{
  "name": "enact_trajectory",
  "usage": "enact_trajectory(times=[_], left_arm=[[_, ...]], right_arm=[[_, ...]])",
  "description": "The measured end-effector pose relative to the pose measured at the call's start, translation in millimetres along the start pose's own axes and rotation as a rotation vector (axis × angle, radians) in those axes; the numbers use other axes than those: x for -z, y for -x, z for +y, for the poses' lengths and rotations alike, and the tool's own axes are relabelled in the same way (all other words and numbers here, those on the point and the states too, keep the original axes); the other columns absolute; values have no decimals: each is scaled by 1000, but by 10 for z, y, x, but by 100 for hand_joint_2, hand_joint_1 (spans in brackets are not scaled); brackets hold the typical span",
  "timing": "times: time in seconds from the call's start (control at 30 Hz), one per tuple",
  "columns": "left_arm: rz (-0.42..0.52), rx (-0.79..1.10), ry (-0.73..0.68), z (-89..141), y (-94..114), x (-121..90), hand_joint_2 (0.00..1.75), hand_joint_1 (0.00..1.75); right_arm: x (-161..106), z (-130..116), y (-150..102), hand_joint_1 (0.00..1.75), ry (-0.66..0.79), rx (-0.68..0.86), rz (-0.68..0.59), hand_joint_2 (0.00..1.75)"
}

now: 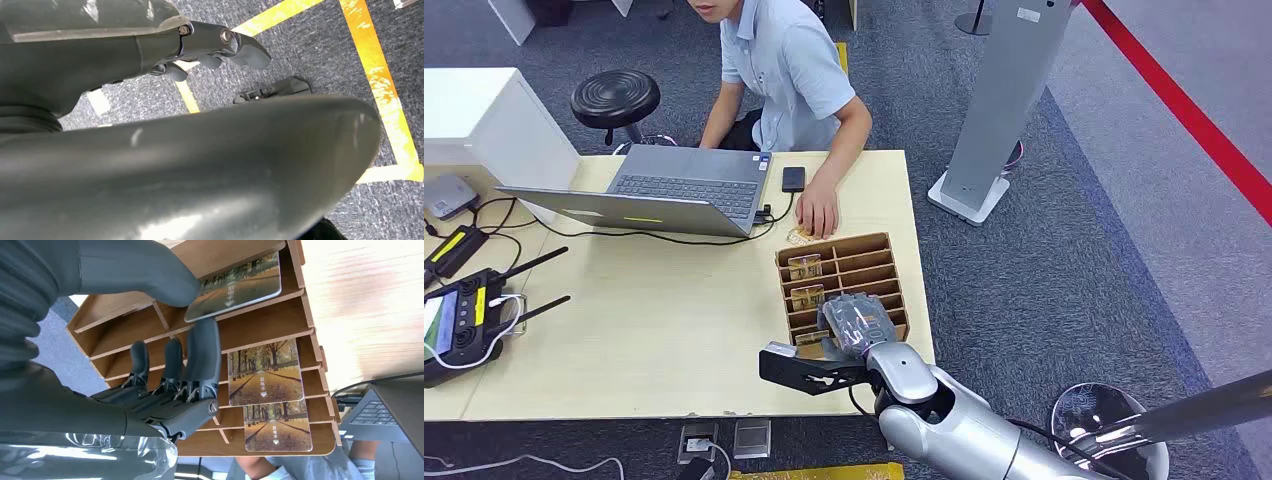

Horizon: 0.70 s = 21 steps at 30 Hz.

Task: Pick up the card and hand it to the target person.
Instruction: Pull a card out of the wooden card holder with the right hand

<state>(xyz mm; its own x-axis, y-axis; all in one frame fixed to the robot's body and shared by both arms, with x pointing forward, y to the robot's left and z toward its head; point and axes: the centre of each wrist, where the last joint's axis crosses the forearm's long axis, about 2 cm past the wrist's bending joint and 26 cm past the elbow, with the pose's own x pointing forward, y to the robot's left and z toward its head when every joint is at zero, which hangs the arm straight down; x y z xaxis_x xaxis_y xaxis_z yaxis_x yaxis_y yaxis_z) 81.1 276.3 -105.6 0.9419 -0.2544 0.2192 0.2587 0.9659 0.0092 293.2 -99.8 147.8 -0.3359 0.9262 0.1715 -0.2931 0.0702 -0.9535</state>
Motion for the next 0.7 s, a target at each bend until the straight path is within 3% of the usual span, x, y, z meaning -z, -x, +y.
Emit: enact_trajectory(times=[0.7], left_arm=[[3,6,1,2,-8,0,0,0]], right_arm=[[-3,49,-50,98,-23,11,-27,175]])
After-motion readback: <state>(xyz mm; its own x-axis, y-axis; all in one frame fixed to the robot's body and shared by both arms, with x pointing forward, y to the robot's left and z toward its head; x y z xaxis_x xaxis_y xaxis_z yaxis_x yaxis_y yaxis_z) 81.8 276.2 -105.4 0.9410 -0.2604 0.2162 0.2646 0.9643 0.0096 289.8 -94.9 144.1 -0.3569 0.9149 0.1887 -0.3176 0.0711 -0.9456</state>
